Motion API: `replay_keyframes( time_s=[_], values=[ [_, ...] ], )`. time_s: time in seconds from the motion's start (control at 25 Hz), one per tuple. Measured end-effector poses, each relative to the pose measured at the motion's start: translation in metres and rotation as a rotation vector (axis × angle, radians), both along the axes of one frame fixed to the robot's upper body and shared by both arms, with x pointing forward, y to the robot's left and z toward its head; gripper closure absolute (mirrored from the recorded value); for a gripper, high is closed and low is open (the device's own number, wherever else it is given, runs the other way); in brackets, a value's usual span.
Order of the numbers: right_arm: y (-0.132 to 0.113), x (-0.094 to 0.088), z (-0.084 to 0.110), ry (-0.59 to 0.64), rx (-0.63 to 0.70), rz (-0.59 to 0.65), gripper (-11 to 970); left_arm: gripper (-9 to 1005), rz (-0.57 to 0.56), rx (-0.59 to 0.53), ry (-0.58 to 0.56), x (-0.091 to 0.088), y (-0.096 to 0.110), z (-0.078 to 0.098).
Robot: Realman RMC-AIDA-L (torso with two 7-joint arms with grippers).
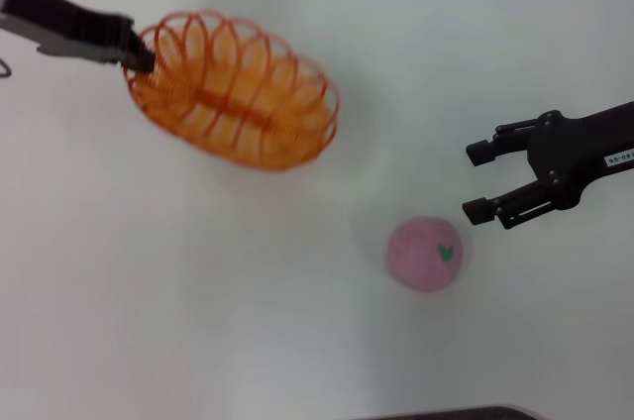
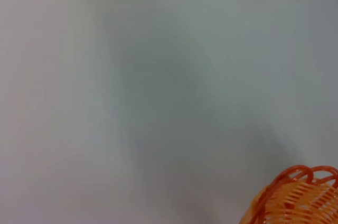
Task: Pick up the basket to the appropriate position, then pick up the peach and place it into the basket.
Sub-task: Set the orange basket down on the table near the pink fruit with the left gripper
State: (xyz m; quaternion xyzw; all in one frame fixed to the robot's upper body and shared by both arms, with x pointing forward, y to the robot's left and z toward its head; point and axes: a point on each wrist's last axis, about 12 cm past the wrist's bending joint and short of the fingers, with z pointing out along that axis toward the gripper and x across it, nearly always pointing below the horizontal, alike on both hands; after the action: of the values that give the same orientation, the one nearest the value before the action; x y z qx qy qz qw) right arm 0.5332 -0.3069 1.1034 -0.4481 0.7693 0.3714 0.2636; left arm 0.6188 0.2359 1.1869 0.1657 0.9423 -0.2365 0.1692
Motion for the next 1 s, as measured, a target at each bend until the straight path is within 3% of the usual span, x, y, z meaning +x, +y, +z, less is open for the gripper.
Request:
replay_keyframes(
  time_s=[0.12,0.52,1.0],
  values=[
    [-0.001,0.0,-0.001,-0.017,-0.014,0.016,22,939,0.084,-0.064,0.007,0.003,0.003,-0.002],
    [-0.008,-0.004,-0.01,-0.062,-0.065,0.037,22,938,0.341,-0.166,0.048,0.008,0.001,-0.04],
    [-0.013,-0.011,-0.014,-0.097,-0.053,0.033,22,916,0.392,-0.161,0.069,0.007,-0.004,-0.048]
  ],
)
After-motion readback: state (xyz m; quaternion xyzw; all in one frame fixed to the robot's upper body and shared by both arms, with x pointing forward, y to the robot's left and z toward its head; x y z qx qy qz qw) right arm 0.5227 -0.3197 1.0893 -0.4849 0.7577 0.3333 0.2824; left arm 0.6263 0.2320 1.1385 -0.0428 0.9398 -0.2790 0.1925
